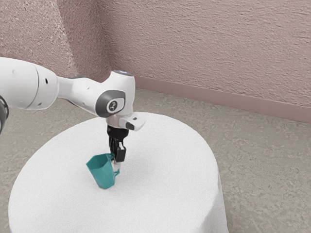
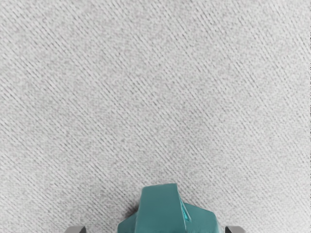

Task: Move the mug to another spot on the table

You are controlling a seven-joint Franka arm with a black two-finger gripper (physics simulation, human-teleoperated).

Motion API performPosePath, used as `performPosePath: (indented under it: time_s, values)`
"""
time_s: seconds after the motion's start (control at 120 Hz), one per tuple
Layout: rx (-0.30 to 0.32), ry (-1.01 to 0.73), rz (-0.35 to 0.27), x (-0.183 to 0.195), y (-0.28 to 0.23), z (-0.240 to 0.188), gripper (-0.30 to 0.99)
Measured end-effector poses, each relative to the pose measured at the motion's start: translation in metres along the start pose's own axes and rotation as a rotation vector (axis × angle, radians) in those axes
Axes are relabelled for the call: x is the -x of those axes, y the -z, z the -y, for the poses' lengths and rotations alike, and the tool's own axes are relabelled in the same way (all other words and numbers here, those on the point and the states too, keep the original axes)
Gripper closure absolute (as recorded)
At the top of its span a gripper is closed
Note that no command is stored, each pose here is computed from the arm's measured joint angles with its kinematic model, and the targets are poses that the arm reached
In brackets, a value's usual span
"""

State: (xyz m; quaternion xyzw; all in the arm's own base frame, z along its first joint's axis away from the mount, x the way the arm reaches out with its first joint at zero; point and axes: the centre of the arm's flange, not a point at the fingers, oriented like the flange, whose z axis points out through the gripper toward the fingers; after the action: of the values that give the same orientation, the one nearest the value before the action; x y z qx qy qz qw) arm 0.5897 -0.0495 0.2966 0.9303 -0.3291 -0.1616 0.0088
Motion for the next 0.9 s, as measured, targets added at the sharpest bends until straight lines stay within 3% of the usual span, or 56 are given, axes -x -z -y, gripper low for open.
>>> performPosePath:
  time_s: [0.133,0.308,0.692,0.9]
  values:
    - [-0.004,0.004,-0.012,0.0,0.006,-0.001,0.19]
    - [-0.039,0.01,-0.062,0.007,0.04,-0.006,0.08]
    - [-0.224,-0.018,-0.273,0.056,0.187,-0.068,0.01]
    - [-0.303,-0.044,-0.322,0.056,0.233,-0.082,0.01]
